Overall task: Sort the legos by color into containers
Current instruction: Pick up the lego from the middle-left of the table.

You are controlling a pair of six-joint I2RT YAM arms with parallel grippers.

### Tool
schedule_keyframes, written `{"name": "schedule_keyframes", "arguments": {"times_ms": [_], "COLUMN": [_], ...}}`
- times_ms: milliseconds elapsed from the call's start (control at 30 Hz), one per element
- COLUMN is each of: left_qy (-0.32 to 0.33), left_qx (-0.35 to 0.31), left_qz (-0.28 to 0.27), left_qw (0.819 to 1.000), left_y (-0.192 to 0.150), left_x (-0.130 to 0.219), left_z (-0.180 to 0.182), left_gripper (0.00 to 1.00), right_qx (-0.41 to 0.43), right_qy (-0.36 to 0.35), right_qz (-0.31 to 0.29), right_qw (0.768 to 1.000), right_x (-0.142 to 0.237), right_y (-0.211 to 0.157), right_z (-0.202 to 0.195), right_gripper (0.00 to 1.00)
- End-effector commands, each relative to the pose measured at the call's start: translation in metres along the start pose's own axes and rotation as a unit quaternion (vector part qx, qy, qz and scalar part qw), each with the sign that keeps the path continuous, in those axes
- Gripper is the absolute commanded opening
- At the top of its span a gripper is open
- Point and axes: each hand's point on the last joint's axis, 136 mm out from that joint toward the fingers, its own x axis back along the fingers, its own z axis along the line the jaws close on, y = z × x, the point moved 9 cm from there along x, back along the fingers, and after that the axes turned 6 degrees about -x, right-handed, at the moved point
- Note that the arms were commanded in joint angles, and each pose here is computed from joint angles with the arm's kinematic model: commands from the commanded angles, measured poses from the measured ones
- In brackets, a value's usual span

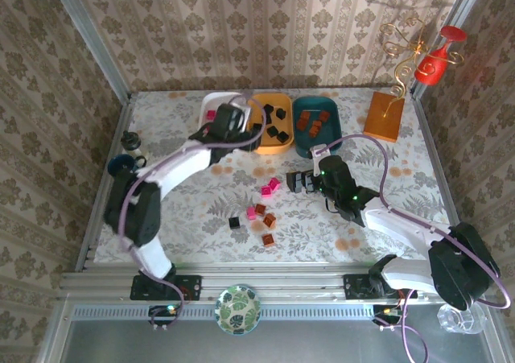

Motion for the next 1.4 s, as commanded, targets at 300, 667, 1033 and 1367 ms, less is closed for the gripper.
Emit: {"name": "schedule_keyframes", "arguments": {"times_ms": [300, 667, 1033, 1367], "left_qy": [0.002, 0.01, 0.031, 0.065], "left_qx": [0.064, 0.081, 0.083, 0.084], "left_qz": [0.137, 0.181, 0.186, 0.124], "left_qw": [0.988, 0.98, 0.978, 0.987], "left_y": [-0.164, -0.192, -0.205, -0.189], "left_x": [0.082, 0.072, 0.05, 0.045], "left_z": [-0.028, -0.05, -0.058, -0.053], "left_gripper": [0.76, 0.73, 0.5, 0.31], "right_qx": [-0.001, -0.005, 0.027, 0.069], "right_qy": [-0.001, 0.008, 0.105, 0.17], "right_qz": [-0.002, -0.004, -0.006, -0.012], "right_qw": [1.0, 1.0, 0.994, 0.983], "right_x": [-0.002, 0.0, 0.006, 0.01], "right_y": [-0.001, 0.001, 0.0, -0.004], "right_z": [0.001, 0.003, 0.022, 0.039], "right_gripper": [1.0, 1.0, 0.99, 0.99]}}
